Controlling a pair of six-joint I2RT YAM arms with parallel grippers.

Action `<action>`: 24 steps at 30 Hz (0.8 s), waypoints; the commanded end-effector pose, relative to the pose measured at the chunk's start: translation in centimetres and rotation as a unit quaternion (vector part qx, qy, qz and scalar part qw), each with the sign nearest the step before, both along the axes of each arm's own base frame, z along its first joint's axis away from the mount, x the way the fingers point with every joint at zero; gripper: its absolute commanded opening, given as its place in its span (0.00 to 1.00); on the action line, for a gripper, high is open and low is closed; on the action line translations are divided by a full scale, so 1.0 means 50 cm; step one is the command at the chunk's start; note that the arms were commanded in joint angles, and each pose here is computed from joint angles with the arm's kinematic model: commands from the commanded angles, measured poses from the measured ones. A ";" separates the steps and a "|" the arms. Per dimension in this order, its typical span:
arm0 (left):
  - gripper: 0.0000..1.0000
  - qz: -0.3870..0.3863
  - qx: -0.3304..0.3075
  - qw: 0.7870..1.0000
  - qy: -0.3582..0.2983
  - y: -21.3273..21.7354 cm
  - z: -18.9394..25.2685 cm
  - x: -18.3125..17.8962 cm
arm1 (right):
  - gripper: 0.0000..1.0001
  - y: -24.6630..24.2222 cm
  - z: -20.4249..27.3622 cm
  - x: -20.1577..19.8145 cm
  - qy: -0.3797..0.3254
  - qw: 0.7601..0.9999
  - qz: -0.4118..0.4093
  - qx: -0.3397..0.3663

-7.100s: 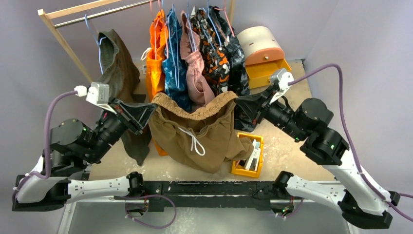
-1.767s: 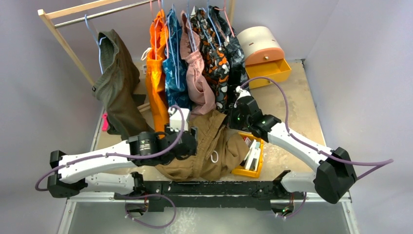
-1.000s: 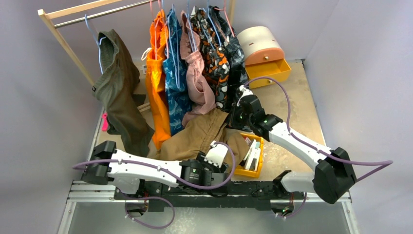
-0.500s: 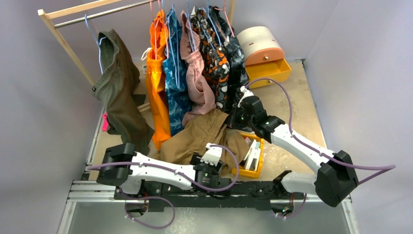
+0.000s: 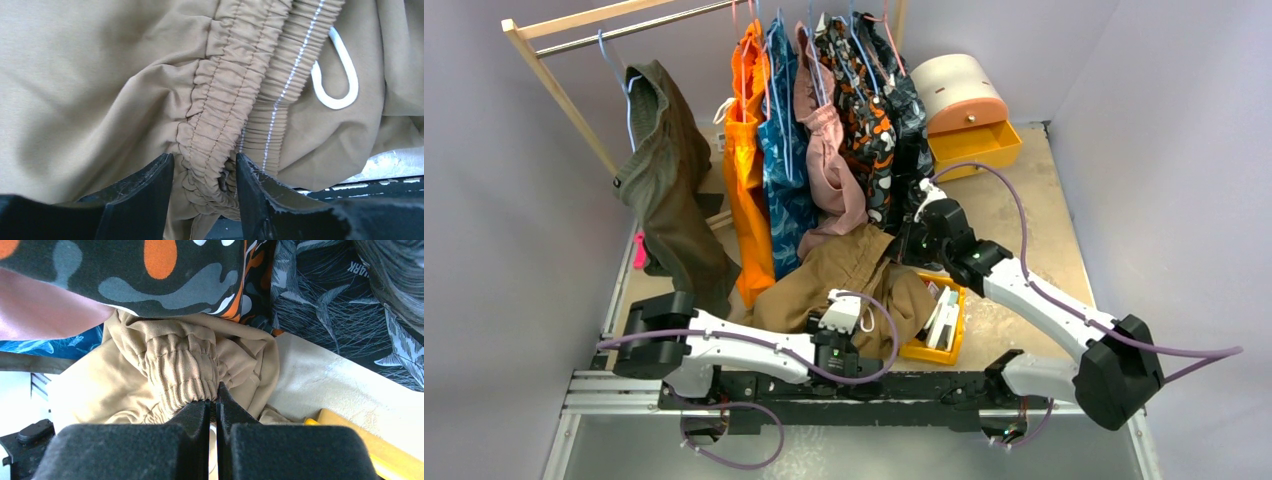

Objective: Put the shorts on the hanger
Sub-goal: Adjust the shorts at the center of the board.

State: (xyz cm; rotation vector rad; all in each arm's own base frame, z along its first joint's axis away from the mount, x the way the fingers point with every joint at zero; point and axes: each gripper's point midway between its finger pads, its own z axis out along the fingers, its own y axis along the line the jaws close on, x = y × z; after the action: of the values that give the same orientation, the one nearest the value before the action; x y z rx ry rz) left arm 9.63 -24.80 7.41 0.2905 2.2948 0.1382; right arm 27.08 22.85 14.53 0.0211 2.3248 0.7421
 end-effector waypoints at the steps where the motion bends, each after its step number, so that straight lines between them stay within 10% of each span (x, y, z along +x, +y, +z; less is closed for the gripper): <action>1: 0.44 0.024 -0.034 0.999 -0.021 0.022 0.031 0.021 | 0.00 0.002 0.031 -0.002 -0.017 1.000 0.002 0.021; 13: 0.01 0.036 -0.059 0.997 -0.046 0.049 0.100 0.038 | 0.00 -0.008 0.069 -0.018 -0.028 0.999 0.007 0.024; 24: 0.00 0.042 -0.165 0.976 -0.134 0.094 0.350 0.087 | 0.00 -0.018 0.282 -0.037 -0.142 0.987 0.038 0.060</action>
State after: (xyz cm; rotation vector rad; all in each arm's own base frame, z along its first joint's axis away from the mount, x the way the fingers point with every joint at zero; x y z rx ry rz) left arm 11.69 -20.91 15.72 0.1113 2.2013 -0.0073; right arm 24.70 21.68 18.97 -0.0323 2.2550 0.7900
